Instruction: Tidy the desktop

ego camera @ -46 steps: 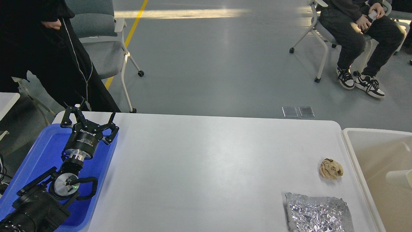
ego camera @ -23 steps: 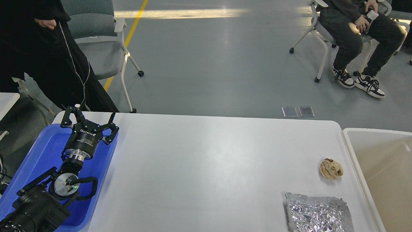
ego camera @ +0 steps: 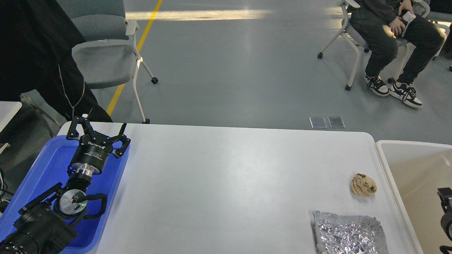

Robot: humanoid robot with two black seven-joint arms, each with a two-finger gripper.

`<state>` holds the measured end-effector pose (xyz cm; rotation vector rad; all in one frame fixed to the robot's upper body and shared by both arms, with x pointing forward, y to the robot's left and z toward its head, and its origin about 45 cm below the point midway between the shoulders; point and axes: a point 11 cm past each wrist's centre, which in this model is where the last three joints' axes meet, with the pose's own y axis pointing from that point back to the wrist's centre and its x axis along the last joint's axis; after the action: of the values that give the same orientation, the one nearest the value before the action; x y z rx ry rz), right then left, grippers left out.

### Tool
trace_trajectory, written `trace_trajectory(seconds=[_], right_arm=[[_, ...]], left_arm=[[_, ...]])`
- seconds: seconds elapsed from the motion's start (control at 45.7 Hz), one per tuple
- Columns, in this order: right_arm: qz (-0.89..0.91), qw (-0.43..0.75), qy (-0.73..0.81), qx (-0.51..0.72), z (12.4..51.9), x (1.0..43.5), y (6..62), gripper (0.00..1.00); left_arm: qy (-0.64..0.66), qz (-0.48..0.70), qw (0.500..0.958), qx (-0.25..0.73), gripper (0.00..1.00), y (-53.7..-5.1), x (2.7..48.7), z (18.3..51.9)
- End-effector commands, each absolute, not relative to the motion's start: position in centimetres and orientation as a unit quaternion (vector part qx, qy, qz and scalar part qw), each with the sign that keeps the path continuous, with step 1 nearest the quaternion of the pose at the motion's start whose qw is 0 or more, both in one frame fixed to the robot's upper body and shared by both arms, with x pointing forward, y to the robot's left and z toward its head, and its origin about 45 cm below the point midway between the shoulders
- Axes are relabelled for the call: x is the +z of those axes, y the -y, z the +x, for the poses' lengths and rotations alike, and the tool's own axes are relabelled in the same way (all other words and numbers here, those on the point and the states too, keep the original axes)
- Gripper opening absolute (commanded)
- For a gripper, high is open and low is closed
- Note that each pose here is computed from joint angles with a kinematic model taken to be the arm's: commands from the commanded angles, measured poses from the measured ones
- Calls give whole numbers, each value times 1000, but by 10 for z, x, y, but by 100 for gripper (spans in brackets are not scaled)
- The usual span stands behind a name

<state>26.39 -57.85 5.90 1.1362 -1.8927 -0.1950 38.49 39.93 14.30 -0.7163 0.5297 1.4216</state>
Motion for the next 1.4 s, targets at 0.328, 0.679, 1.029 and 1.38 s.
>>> trace_trajectory(seconds=[0.328, 0.679, 1.029, 1.38], right_arm=[[569, 114, 808, -106, 334, 172, 563, 100], [596, -2, 794, -119, 357, 170, 508, 100], [606, -87, 779, -132, 369, 152, 435, 100], [648, -129, 739, -133, 388, 149, 363, 100]], left_arm=[[-235, -318, 668, 630, 100, -399, 143, 385], [-235, -318, 668, 630, 100, -399, 143, 385], [-235, -318, 668, 630, 100, -399, 143, 385], [-236, -318, 669, 630, 100, -399, 143, 385]])
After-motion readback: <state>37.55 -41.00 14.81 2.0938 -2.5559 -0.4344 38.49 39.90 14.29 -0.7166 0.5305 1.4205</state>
